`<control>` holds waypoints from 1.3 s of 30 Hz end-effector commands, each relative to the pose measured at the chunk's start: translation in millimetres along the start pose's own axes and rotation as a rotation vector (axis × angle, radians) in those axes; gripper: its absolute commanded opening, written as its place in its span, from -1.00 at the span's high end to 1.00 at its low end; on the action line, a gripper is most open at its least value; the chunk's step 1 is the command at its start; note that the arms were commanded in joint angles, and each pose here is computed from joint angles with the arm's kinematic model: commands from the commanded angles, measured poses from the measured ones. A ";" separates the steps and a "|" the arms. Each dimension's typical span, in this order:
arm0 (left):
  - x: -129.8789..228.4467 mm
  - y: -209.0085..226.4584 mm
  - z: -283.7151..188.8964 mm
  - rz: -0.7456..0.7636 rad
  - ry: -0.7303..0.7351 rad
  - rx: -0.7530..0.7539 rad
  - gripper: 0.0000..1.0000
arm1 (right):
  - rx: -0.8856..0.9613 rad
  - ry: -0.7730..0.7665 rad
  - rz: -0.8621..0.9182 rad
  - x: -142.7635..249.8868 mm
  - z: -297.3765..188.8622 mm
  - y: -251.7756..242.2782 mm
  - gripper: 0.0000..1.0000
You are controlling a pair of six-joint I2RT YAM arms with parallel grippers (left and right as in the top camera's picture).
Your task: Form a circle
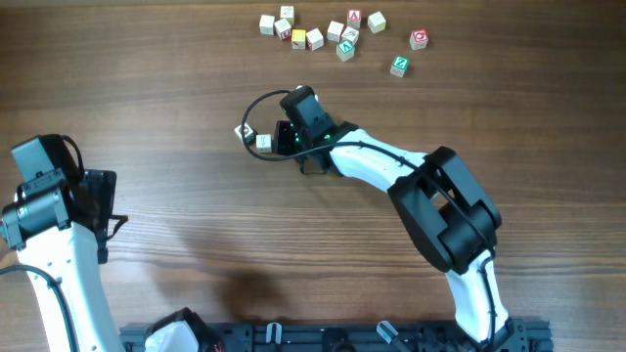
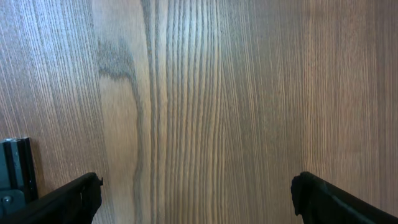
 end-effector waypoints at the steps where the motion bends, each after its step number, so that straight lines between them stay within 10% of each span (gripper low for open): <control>1: -0.3 0.6 1.3 -0.021 0.005 -0.005 -1.00 | -0.043 0.012 -0.009 2.0 4.3 8.2 0.91; 39: -0.3 0.6 1.3 -0.021 0.005 -0.005 -1.00 | 0.028 0.065 0.093 2.8 -14.8 -10.1 0.91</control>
Point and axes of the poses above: each gripper's point midway between its finger pads, its own z axis out along the fingers, its own y axis along the line the jaws close on, x = y × z, the point moved 2 cm from there along -z, back along the fingers, and after that the axes turned 7 degrees about -z, right-handed, at the moved point
